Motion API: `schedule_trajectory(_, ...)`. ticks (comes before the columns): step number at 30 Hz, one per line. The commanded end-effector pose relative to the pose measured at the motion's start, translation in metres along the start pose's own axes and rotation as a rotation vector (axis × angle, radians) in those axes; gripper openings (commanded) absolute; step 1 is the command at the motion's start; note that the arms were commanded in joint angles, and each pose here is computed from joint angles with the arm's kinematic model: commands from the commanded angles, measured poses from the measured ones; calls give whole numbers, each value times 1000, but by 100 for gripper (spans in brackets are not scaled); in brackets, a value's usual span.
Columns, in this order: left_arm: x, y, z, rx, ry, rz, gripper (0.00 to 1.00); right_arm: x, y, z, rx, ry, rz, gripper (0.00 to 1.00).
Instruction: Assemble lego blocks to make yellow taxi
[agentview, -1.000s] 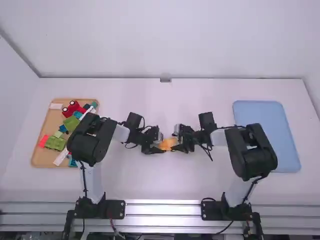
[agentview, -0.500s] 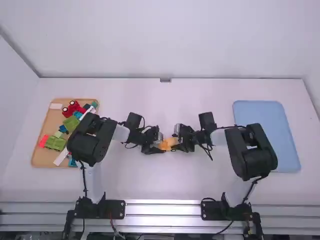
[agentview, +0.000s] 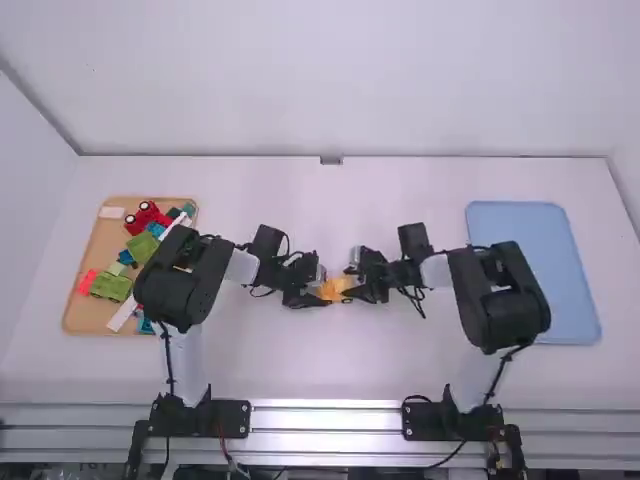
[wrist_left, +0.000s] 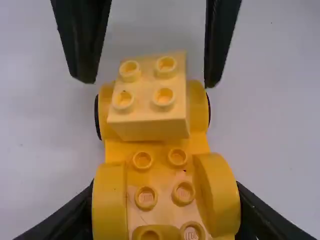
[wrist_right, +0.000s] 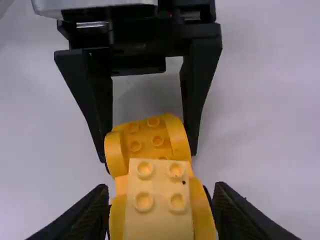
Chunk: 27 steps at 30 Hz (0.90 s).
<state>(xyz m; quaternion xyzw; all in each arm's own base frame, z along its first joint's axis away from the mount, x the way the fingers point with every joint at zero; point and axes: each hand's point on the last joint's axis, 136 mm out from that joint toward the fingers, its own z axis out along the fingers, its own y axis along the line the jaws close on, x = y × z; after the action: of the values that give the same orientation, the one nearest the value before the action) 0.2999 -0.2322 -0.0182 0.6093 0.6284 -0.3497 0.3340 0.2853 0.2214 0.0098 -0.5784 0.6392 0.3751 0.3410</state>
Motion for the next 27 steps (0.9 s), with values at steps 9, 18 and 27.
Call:
schedule_trajectory(9, 52, -17, 5, -7, 179, -129, 53, 1, -10, 4, -19, 9, 30, 35)
schedule_trajectory(18, 52, -17, 5, -7, 180, -131, 52, 0, -10, 5, -22, 12, -79, 27)
schedule_trajectory(27, 54, -19, 5, 2, 188, -143, 51, 4, -19, 4, 10, 52, -98, 29)
